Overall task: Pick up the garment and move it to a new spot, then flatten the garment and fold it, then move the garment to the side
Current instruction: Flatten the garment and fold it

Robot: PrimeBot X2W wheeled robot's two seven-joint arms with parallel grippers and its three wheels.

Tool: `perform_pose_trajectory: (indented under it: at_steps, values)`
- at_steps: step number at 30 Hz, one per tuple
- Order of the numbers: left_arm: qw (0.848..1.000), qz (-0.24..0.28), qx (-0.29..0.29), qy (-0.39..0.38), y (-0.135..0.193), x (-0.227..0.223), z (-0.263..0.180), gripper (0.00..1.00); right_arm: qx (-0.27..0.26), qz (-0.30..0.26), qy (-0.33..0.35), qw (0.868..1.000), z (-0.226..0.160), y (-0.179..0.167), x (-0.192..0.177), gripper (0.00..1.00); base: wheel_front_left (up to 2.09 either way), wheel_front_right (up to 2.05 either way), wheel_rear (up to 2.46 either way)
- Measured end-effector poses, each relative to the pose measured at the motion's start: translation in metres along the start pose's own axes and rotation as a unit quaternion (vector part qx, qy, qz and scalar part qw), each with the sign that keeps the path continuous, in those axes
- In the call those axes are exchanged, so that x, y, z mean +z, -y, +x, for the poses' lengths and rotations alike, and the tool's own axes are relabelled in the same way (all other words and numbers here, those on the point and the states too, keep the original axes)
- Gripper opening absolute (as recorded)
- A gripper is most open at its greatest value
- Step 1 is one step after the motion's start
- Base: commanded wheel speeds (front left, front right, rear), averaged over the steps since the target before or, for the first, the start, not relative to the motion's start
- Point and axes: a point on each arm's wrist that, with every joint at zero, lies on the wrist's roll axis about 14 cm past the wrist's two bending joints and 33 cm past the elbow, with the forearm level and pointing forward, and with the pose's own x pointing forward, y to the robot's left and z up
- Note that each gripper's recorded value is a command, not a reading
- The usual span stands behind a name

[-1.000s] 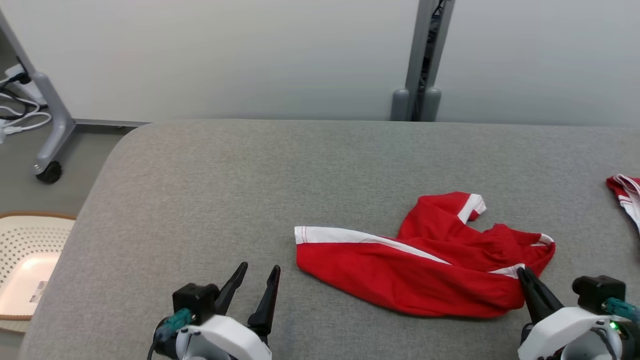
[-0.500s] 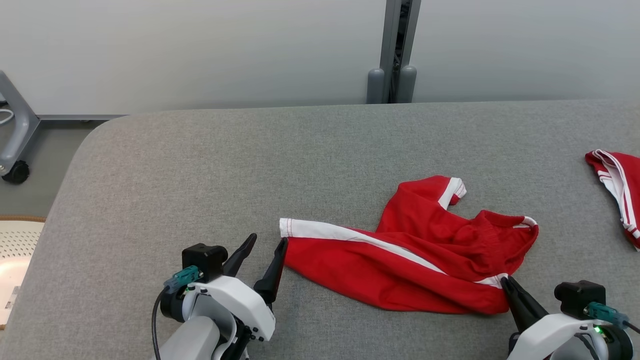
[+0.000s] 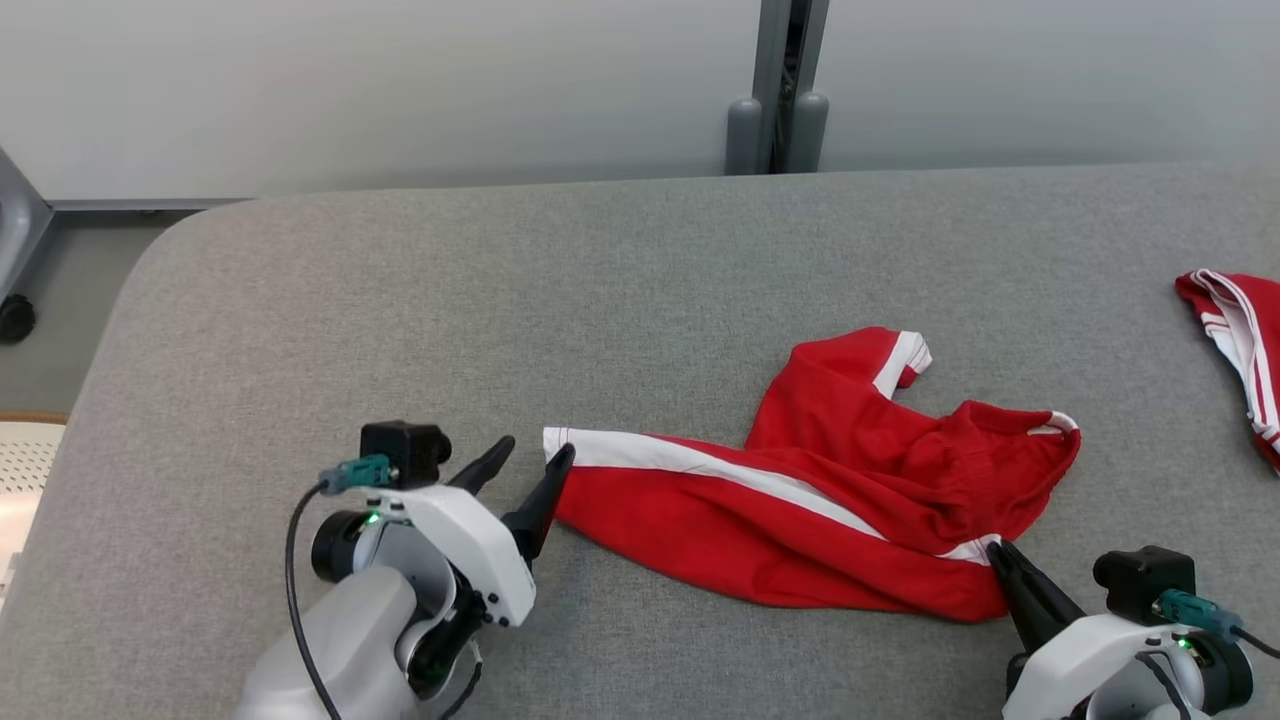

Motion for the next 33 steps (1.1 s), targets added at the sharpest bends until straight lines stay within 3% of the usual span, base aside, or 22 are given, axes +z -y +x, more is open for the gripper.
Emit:
perform_pose_trajectory:
  at_steps: [11, 18, 33]
  values:
    - [0.997, -0.037, -0.009, -0.071, -0.003, -0.012, 0.019, 1.0, -0.01, 0.002, -0.01, 1.0, 0.006, 0.009, -0.007, 0.0, 0.0, 0.0, 0.0]
    - [0.992, -0.054, -0.036, -0.112, 0.013, -0.027, 0.02, 1.0, -0.016, 0.003, -0.013, 1.0, 0.006, 0.014, -0.01, 0.0, 0.0, 0.0, 0.0]
    - [0.993, -0.051, -0.056, -0.091, 0.018, -0.015, 0.018, 1.0, -0.014, -0.002, -0.016, 1.0, 0.011, 0.012, -0.01, 0.0, 0.0, 0.0, 0.0]
